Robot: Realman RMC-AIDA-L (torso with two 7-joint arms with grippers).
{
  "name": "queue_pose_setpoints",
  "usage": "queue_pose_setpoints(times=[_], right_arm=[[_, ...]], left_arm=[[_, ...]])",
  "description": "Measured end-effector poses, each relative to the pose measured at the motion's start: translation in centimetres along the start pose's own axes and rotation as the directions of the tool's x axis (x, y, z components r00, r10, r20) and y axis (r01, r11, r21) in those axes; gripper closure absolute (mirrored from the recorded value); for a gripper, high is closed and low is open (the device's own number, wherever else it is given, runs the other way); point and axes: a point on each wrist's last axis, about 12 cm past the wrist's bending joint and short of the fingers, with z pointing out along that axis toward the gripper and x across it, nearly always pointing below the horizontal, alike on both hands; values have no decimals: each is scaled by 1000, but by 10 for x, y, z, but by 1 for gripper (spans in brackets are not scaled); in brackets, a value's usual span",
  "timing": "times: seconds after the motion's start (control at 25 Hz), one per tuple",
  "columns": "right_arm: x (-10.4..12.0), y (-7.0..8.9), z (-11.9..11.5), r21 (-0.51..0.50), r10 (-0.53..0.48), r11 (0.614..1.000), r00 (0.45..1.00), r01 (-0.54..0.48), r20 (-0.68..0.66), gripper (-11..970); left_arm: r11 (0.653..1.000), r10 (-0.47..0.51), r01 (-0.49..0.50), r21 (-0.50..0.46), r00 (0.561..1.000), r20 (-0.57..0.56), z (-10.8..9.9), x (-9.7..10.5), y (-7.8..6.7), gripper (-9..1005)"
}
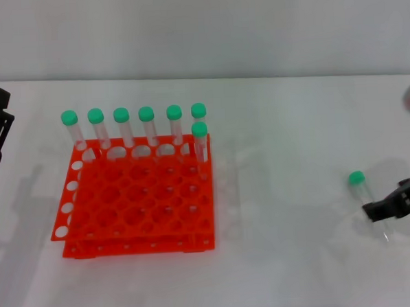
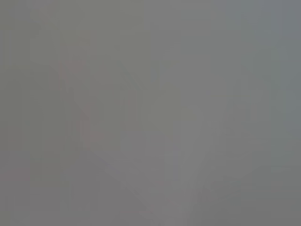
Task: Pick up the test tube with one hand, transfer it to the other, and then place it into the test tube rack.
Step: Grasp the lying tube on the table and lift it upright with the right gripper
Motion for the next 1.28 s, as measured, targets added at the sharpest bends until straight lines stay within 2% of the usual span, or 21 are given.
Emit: queue_pose_setpoints(times=[0.16, 0.4, 0.56, 1.28], right_arm=[[-3, 13, 12, -21, -32, 999, 999, 32, -16, 150], [-7, 13, 30, -27, -26, 999, 998, 24, -56, 251], [-9, 13, 41, -13, -25, 1000, 996, 24, -83, 263], [-16, 9, 48, 50, -16, 998, 990, 23, -137, 325]], left_arm=[[1000, -5, 5, 0, 1000, 0, 0, 0, 0, 104], [1000, -1, 1, -1, 1000, 5, -2, -1, 0, 104], [1000, 1, -1, -1, 1000, 7, -2, -1, 0, 105], [1000, 5, -5, -16, 1000, 7, 1, -1, 3, 105]])
